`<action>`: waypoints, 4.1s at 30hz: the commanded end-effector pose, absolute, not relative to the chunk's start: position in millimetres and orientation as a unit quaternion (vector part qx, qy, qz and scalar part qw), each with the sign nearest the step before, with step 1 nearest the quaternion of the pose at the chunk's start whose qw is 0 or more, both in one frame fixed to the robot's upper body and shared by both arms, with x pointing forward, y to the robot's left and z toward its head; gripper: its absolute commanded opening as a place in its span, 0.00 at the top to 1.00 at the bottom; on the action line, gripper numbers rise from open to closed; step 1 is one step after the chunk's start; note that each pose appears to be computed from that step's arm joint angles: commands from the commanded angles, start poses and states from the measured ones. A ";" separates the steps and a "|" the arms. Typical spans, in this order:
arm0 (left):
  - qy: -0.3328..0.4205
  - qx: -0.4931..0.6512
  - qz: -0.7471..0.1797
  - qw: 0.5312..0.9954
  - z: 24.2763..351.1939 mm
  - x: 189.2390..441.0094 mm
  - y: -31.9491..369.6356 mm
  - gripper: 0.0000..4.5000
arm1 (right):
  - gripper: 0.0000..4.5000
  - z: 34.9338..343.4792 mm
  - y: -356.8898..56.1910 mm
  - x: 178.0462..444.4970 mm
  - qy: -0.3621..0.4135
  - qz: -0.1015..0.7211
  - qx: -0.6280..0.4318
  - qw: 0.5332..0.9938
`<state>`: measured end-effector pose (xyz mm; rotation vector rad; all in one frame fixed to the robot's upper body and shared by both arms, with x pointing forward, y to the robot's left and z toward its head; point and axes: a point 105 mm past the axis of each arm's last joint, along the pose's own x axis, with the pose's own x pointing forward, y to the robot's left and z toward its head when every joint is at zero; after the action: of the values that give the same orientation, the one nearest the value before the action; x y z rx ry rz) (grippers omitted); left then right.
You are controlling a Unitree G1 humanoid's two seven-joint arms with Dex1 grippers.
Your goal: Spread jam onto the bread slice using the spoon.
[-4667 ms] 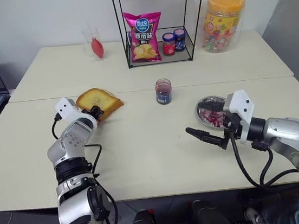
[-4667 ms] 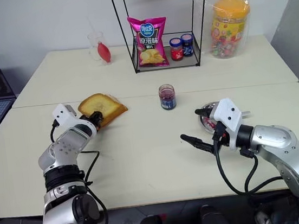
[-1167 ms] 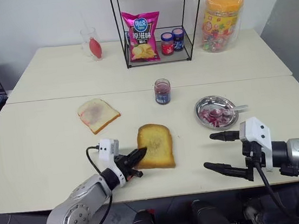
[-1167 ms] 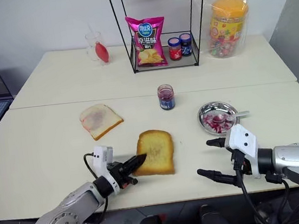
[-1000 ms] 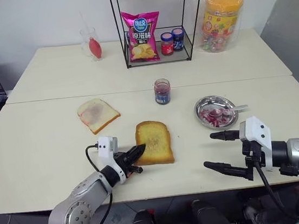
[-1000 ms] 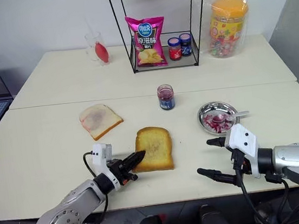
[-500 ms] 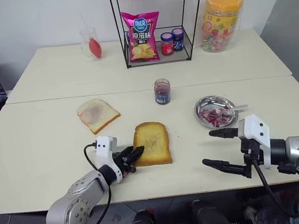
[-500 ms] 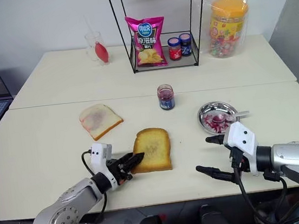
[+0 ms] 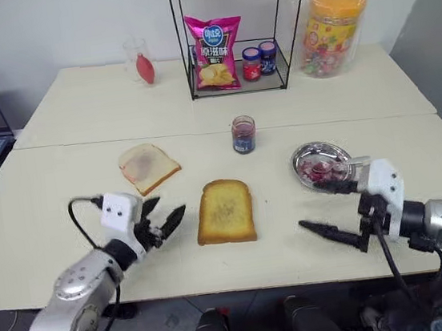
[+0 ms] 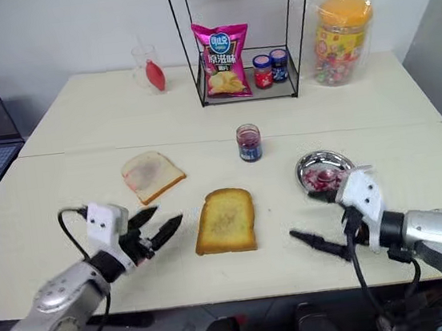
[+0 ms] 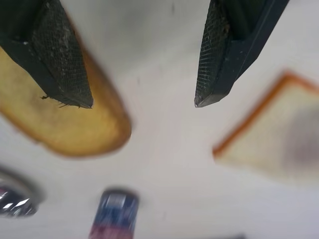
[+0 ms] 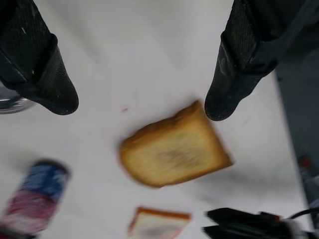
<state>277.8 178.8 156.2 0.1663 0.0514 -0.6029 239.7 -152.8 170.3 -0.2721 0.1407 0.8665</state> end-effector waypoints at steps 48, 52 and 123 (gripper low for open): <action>-0.020 0.222 -0.652 0.724 174.8 245.5 62.3 0.00 | 0.10 120.6 -236.3 363.7 0.025 0.070 0.367 0.927; -0.020 0.223 -0.652 0.725 175.1 247.4 58.8 0.00 | 0.30 122.2 -236.4 365.7 0.023 0.069 0.375 0.924; -0.028 0.113 -0.310 0.944 204.7 326.0 170.4 0.00 | 0.99 252.1 -24.7 443.1 -0.071 0.376 -0.033 0.923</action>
<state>328.5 172.7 189.3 0.2160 0.0032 -0.6351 444.9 -34.2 232.6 -0.0235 -0.0727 0.7400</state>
